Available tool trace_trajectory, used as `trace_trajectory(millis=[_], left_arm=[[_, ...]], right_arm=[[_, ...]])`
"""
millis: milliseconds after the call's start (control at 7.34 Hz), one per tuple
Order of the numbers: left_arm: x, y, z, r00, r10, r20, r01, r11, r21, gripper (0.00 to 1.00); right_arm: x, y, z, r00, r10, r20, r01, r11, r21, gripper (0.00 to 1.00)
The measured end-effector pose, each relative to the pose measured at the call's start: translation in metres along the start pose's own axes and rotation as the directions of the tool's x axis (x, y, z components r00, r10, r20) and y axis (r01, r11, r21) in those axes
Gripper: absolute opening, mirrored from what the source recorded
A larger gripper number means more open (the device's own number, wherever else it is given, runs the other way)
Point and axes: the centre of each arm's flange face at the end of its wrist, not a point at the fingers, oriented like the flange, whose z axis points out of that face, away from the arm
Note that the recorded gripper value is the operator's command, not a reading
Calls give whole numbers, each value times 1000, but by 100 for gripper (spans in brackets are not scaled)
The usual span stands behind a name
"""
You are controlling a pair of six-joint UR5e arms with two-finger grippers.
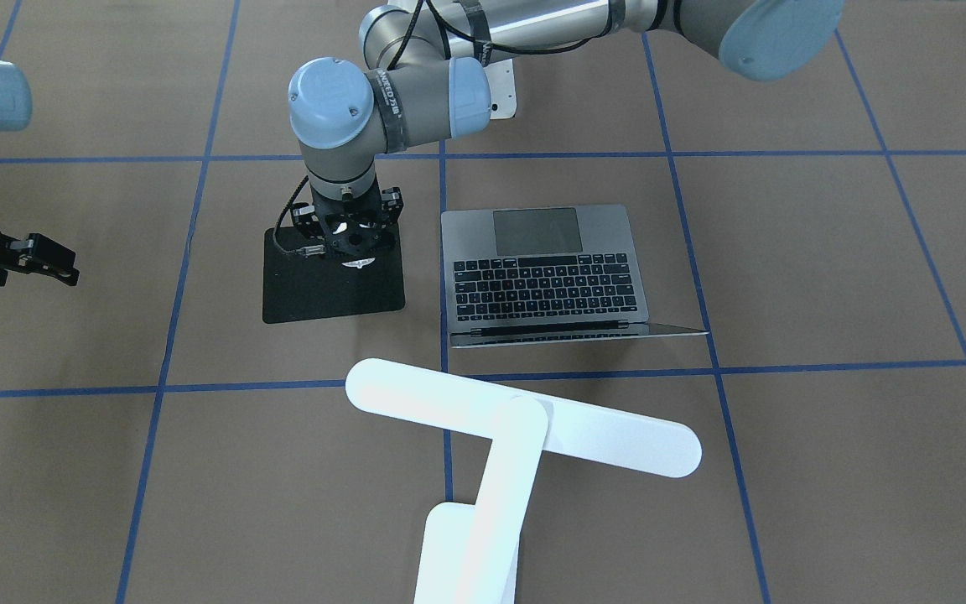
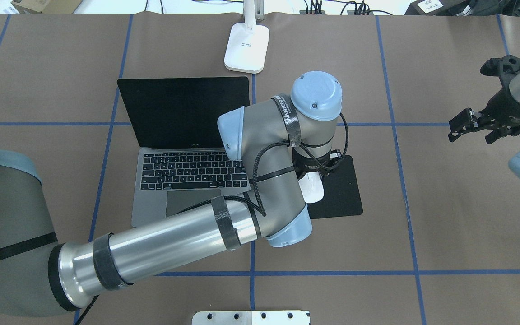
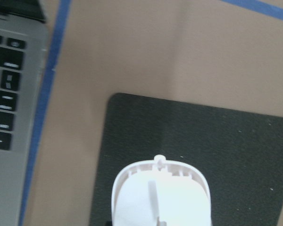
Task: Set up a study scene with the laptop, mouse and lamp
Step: 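Lower the white mouse onto the black mouse pad and open the left gripper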
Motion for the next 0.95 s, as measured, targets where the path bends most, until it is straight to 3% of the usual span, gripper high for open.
trace_trajectory(millis=[409, 954], left_arm=[[14, -3, 30, 992, 122, 40, -124, 991, 56, 23], [17, 5, 51, 987, 141, 72, -144, 989, 42, 24]], right_arm=[[-1, -1, -1, 1000, -1, 3, 1, 1000, 1, 99], [-1, -2, 1, 1000, 2, 0, -2, 1000, -3, 99]])
